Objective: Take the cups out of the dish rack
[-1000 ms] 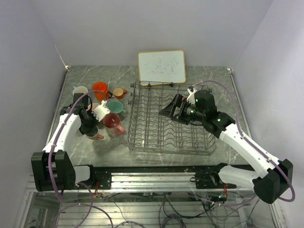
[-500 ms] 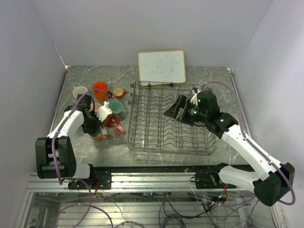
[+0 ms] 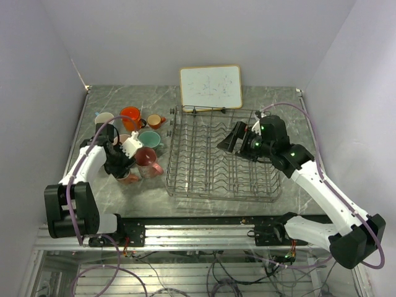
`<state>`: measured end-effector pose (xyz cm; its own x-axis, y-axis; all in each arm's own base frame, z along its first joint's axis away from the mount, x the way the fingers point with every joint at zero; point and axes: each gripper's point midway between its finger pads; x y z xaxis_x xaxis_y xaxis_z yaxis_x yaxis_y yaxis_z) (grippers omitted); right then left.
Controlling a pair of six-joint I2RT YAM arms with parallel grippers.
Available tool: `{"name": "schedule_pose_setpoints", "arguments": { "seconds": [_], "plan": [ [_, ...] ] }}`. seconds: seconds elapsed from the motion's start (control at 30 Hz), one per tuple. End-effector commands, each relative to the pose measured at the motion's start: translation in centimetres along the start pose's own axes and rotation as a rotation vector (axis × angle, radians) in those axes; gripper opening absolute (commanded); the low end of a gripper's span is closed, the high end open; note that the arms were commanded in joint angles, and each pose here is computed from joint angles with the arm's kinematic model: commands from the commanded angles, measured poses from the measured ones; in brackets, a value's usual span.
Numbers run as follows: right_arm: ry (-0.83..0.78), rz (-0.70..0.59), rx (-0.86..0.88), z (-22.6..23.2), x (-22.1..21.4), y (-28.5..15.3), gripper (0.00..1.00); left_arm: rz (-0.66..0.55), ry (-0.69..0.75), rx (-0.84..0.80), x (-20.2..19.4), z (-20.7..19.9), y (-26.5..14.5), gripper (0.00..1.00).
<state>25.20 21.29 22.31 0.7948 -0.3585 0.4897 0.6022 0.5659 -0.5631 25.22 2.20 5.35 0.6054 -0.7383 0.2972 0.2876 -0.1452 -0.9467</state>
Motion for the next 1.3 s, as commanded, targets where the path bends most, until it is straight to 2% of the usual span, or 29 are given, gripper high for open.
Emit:
{"name": "schedule_pose_setpoints", "arguments": {
  "seconds": [0.0,0.1,0.2,0.3,0.33,0.37,0.47,0.5,0.67,0.77,0.8,0.87,1.0,1.17,1.27],
  "plan": [
    [-0.032,-0.043,-0.004,0.5,1.4,-0.8,1.0,-0.078,0.018,0.043,1.5,1.0,-2.7,0.71],
    [-0.044,-0.057,-0.02,0.5,1.8,-1.1,1.0,-0.121,0.012,0.049,2.6,1.0,-4.5,0.87],
    [-0.069,-0.086,-0.049,0.2,2.5,-1.8,1.0,-0.207,-0.023,0.078,4.7,1.4,-7.1,0.91],
    [-0.104,-0.149,-0.094,-0.3,3.6,-3.2,1.0,-0.35,-0.086,0.133,7.3,1.7,-10.4,0.92],
    [-0.108,-0.179,-0.113,-0.5,4.0,-3.9,1.0,-0.406,-0.134,0.172,8.2,2.1,-11.5,0.92],
    [-0.108,-0.212,-0.147,-1.1,4.4,-4.5,1.0,-0.458,-0.202,0.219,8.8,2.6,-12.4,0.99],
    [-0.111,-0.325,-0.259,-3.3,5.7,-6.5,1.0,-0.622,-0.43,0.366,9.8,4.2,-14.7,0.99],
    [-0.109,-0.375,-0.314,-4.4,6.3,-7.3,1.0,-0.66,-0.446,0.375,9.9,3.9,-14.9,0.99],
    [-0.055,-0.568,-0.527,-9.5,7.4,-9.8,1.0,-0.771,-0.366,0.378,9.7,1.9,-13.6,0.99],
    [-0.084,-0.663,-0.6,-11.6,7.9,-10.7,1.0,-0.807,-0.489,0.425,8.3,2.1,-11.4,0.99],
    [-0.111,-0.682,-0.613,-12.1,8.0,-10.7,1.0,-0.818,-0.49,0.427,8.1,1.8,-10.8,0.99],
    [-0.186,-0.714,-0.657,-13.2,8.2,-10.9,1.0,-0.867,-0.532,0.456,7.9,2.1,-10.6,0.99],
    [-0.277,-0.737,-0.77,-16.0,7.8,-10.8,1.0,-0.886,-0.677,0.542,6.8,3.9,-9.9,0.99],
    [-0.373,-0.746,-0.841,-18.7,6.6,-10.4,1.0,-0.875,-0.666,0.577,5.6,3.8,-7.5,0.99],
    [-0.441,-0.814,-0.773,-18.7,6.3,-10.6,1.0,-0.881,-0.681,0.569,5.0,3.2,-6.3,1.0]
  ]
}}
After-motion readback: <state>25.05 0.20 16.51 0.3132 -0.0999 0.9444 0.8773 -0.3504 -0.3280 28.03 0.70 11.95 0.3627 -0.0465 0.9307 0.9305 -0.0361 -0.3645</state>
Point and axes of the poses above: each gripper's point midway between its finger pads, its own y axis out along the fingers, its own z axis along the line the jaws close on, x = y × z, and after that the axes turned 1 degree about y, right-handed
